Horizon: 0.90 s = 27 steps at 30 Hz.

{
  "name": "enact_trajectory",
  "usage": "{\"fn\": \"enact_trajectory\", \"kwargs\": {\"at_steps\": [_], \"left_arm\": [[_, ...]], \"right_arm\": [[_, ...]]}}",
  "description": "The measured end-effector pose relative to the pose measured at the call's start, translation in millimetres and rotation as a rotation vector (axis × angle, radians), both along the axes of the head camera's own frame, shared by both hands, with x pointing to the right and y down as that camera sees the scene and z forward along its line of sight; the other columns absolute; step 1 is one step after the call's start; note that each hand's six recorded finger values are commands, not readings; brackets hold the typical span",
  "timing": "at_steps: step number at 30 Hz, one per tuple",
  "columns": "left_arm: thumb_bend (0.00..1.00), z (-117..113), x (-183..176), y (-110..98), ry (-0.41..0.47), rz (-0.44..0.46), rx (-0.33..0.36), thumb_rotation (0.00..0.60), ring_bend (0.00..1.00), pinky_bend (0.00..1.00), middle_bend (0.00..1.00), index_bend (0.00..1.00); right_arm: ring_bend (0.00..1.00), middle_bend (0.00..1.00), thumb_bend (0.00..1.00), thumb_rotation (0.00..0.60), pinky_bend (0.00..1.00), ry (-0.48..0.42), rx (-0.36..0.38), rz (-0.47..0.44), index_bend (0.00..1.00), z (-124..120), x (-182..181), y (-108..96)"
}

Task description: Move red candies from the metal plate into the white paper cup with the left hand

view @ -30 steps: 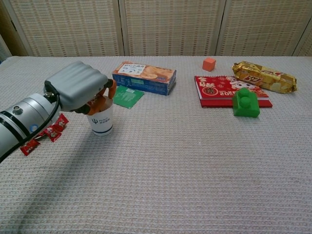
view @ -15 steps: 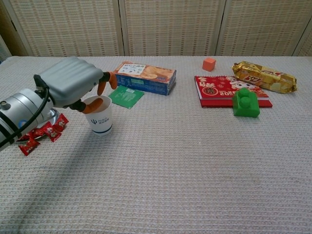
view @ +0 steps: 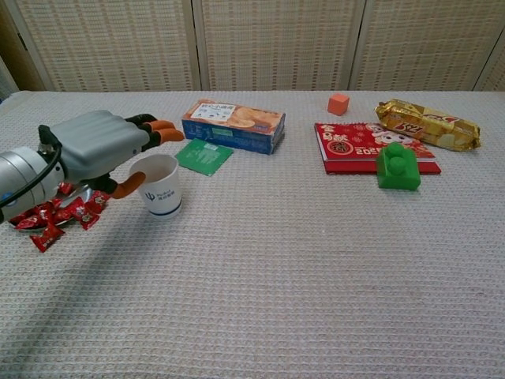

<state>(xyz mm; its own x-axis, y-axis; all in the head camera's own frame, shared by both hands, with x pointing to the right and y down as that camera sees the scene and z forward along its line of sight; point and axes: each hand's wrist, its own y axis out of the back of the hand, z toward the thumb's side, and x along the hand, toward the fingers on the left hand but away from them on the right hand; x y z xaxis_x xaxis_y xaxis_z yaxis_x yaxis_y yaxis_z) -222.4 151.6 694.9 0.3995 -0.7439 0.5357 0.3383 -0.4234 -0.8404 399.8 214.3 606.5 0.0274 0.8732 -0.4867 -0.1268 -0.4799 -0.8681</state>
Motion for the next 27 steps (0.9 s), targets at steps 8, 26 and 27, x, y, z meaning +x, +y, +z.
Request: {"fn": "enact_trajectory", "kwargs": {"at_steps": [8,26,27], "left_arm": [[0.37,-4.7,4.5,0.1,-0.001,0.001,-0.034,0.600,0.07,0.95,0.02,0.06],[0.36,-23.2,5.7,-3.3,0.064,-0.010,-0.012,0.600,0.07,0.95,0.02,0.04],[0.36,-21.6,5.2,-2.2,0.059,-0.009,-0.020,0.600,0.07,0.95,0.02,0.03]], "right_arm": [[0.00,0.00,0.12,0.600,0.00,0.000,-0.004,0.000,0.00,1.1,0.1,-0.4],[0.00,0.00,0.12,0.600,0.00,-0.002,0.001,-0.002,0.00,-0.9,-0.7,0.5],[0.00,0.00,0.12,0.600,0.00,-0.003,0.001,-0.003,0.00,-0.8,-0.7,0.5]]}}
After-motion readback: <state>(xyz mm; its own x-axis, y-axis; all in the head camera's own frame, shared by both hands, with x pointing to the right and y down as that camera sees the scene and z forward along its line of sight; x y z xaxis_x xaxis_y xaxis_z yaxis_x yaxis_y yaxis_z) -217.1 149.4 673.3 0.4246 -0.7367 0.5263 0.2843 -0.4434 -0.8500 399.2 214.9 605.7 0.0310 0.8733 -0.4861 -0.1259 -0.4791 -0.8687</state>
